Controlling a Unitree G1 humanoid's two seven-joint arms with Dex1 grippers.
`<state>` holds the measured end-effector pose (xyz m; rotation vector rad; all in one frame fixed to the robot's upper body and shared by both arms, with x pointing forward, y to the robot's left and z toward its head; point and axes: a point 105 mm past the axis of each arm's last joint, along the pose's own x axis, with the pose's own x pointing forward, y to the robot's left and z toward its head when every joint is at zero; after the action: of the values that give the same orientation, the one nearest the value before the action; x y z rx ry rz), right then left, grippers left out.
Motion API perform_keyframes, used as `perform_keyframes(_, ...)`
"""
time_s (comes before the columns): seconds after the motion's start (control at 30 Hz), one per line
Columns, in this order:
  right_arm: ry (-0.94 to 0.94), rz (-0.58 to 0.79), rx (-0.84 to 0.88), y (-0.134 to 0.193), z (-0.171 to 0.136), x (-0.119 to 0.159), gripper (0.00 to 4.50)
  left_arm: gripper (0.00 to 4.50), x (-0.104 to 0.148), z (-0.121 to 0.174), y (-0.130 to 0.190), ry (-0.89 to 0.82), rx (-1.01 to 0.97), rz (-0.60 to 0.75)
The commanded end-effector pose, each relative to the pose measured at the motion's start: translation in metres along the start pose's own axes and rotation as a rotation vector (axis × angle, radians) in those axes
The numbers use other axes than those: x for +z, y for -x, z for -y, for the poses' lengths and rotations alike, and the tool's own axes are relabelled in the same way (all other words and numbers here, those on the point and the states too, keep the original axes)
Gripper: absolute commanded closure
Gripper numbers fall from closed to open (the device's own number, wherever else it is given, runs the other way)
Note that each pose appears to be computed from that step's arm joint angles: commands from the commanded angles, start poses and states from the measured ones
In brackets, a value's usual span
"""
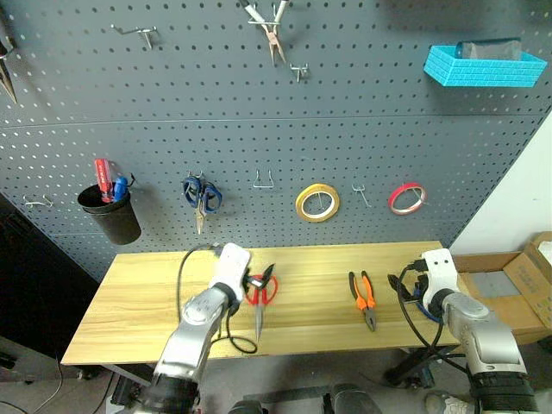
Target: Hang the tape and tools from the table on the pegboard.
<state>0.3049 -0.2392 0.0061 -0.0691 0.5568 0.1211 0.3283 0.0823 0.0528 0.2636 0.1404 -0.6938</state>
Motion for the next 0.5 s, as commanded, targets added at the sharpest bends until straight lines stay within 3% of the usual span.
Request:
perform_keyframes(0.03,-0.031,0.017,-0.03,0.004,0.007,0.008,0.0,0.03,0.02,0.031,-0.015,-0.119,-0.217,0.07)
perform_keyframes(0.2,-0.048,-0.032,-0.051,0.004,0.012,0.0,0.0,0.03,0.034,0.077,-0.038,-0.21,-0.489,0.108)
perform_keyframes(0.5,-0.062,-0.091,-0.075,0.006,0.022,-0.016,0.0,0.03,0.035,0.103,-0.054,-0.224,-0.654,0.108)
